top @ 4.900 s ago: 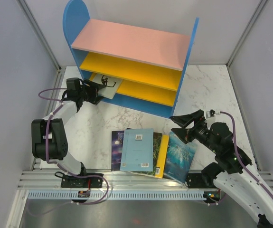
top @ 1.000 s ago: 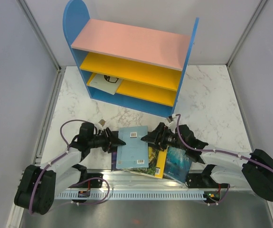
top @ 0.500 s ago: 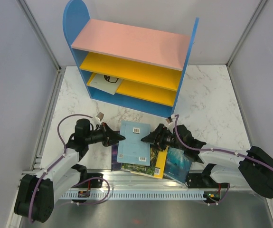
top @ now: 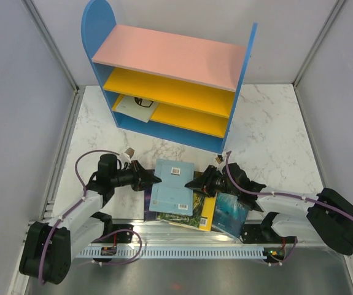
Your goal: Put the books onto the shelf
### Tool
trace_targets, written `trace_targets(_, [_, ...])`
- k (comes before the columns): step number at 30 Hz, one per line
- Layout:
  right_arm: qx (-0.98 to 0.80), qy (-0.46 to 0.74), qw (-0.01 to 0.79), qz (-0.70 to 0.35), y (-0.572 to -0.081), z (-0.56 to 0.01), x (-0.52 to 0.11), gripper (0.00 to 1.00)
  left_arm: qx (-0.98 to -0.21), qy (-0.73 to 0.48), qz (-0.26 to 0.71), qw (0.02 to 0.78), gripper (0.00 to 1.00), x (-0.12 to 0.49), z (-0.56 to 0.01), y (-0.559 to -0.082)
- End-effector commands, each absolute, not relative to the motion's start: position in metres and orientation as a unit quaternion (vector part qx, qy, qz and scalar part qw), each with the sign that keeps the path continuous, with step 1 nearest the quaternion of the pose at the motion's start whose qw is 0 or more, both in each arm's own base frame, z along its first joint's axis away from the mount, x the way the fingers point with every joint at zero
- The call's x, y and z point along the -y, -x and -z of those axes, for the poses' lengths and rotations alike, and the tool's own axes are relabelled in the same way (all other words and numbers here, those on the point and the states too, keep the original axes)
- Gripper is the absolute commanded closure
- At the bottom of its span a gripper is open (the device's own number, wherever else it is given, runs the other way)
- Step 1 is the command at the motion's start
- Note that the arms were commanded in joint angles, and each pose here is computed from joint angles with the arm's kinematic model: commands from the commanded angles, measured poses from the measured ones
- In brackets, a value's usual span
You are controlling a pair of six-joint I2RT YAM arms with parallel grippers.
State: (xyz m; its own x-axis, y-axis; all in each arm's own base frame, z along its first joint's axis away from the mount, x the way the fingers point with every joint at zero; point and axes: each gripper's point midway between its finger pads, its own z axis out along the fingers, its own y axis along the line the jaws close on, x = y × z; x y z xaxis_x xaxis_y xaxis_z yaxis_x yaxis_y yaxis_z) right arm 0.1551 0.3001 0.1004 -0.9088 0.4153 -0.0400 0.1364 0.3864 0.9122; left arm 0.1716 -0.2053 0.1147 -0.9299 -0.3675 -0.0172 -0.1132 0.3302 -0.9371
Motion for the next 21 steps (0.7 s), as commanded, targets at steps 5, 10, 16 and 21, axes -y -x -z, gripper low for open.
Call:
trace_targets(5, [-0.714,-0.112,0.132,-0.678,-0.143,-0.202,-0.328,1.00,-0.819,0.132,0.550,0.097,0.59,0.208,-0.110,-0.168])
trace_targets(10, [-0.672,-0.112,0.153,-0.716,-0.147,-0.238,-0.325,1.00,-0.821,0.131,0.548,0.091,0.44,0.209,-0.108,-0.169])
trace_targets(16, [-0.650,-0.119,0.168,-0.732,-0.152,-0.257,-0.323,1.00,-0.824,0.124,0.544,0.093,0.32,0.209,-0.115,-0.174])
trace_targets(21, [-0.667,-0.142,0.184,-0.708,-0.161,-0.252,-0.319,1.00,-0.853,0.141,0.486,0.130,0.20,0.184,-0.133,-0.189])
